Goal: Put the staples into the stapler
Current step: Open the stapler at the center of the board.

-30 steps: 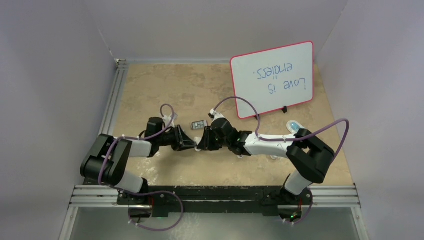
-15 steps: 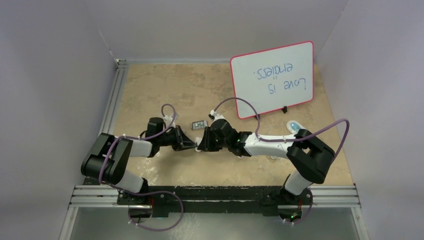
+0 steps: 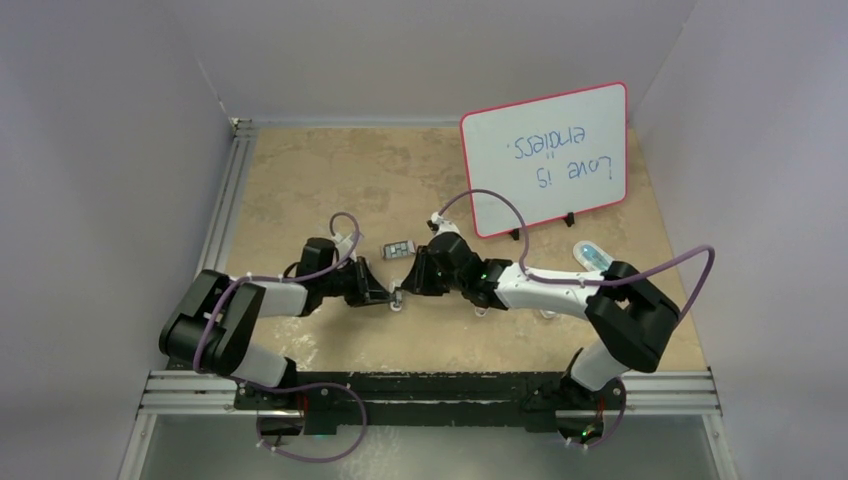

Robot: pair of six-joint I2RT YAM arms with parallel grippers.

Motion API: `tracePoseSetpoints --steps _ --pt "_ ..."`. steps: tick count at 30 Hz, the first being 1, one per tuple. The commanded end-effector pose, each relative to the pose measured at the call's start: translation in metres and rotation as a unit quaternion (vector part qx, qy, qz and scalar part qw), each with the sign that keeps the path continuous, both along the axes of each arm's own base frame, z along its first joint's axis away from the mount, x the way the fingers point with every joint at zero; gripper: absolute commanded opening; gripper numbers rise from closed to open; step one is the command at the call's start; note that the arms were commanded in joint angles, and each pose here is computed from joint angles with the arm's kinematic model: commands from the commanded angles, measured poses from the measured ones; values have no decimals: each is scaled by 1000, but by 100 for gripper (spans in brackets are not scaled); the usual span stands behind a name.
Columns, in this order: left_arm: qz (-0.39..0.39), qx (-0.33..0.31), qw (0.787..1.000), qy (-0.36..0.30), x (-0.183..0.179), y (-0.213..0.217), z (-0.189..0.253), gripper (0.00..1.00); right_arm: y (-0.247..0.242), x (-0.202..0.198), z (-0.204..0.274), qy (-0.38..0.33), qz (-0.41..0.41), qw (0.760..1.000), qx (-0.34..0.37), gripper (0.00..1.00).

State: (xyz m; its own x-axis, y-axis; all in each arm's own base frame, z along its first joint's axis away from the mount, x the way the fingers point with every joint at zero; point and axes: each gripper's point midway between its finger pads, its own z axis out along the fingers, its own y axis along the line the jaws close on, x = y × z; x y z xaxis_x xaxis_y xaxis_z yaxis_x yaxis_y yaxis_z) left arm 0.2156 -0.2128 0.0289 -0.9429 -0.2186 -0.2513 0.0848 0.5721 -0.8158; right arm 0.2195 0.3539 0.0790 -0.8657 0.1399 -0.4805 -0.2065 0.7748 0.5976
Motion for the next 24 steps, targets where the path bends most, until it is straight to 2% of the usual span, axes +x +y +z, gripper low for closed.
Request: tracePoseSetpoints --steps 1,9,18,24 --pt "-13 28 999 -12 -1 0 -6 0 12 33 54 -68 -31 996 49 18" --pt "-23 31 999 -9 -2 -3 -9 0 13 56 49 -117 -31 993 4 23" --pt "-16 48 999 0 0 -1 -16 0 23 63 16 -106 -13 994 -33 28" --pt "-8 65 998 5 2 2 -22 0 31 58 10 -103 13 994 -25 35"
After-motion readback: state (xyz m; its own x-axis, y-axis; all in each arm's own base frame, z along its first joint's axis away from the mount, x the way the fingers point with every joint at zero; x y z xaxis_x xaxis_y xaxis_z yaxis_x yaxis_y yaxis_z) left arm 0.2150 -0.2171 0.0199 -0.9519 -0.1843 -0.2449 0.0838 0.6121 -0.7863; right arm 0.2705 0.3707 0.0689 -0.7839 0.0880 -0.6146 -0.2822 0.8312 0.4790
